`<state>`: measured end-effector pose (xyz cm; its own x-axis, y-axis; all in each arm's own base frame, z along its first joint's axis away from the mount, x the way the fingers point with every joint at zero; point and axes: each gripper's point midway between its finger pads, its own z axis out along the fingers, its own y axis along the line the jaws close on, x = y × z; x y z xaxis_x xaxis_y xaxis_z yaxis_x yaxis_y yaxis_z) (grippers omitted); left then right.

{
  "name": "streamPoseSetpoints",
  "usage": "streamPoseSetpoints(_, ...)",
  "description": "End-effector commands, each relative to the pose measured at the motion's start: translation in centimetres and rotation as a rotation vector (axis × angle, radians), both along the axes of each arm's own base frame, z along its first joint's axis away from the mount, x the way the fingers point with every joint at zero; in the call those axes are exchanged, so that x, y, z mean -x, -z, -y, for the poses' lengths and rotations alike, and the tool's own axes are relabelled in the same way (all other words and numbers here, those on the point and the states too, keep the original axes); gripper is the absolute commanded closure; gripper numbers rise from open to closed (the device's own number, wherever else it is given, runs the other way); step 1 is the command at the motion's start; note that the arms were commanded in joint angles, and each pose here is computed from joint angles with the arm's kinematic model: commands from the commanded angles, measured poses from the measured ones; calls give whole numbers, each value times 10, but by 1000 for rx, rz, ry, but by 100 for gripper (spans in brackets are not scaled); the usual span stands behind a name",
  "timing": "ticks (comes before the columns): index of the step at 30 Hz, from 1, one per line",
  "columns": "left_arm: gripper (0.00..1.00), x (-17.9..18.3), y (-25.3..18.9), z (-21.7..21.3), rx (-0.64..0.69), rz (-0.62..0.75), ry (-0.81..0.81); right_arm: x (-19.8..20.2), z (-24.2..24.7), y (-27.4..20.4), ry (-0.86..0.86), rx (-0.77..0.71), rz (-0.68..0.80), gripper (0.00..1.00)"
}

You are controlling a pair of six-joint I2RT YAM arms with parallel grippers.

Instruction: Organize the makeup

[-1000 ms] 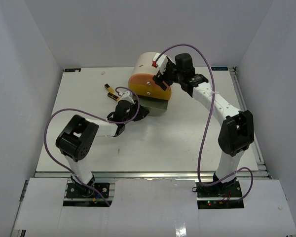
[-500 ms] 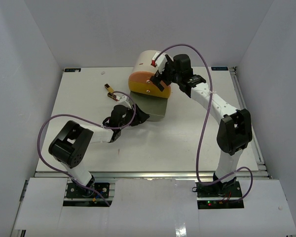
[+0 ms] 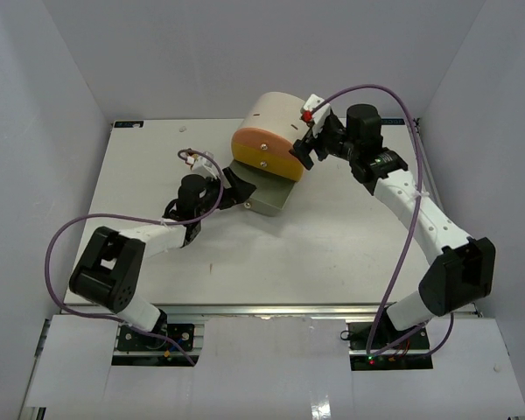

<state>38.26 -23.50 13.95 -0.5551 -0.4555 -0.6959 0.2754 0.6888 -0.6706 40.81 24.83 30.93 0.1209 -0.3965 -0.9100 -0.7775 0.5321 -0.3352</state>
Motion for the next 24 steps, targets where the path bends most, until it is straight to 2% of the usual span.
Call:
streamPoseSetpoints(1,2,7,-20,-19,-24,55,12,27,8,-15,-45,-69,6,10)
streamPoseSetpoints(7,2,-3,-36,-68,-15,66,-120,63,22,-8,-172,-129,-46,10)
streamPoseSetpoints(11,3,-27,-21,-101,-87,-63,-201,92,31,-6,-241,-224,-47,10)
streamPoseSetpoints(13,10,-53,-4,-126,-125,-199,-266,110,37,7,-288,-255,-70,9)
streamPoseSetpoints(15,30,-72,18,-141,-149,-338,-304,115,48,18,-273,-274,-94,7)
streamPoseSetpoints(18,56,-96,36,-159,-182,-447,-368,117,57,19,-251,-283,-90,4)
streamPoseSetpoints(21,60,-118,53,-167,-228,-561,-419,117,60,23,-241,-286,-90,4)
streamPoseSetpoints(24,56,-128,62,-175,-268,-608,-471,117,61,25,-241,-289,-100,4)
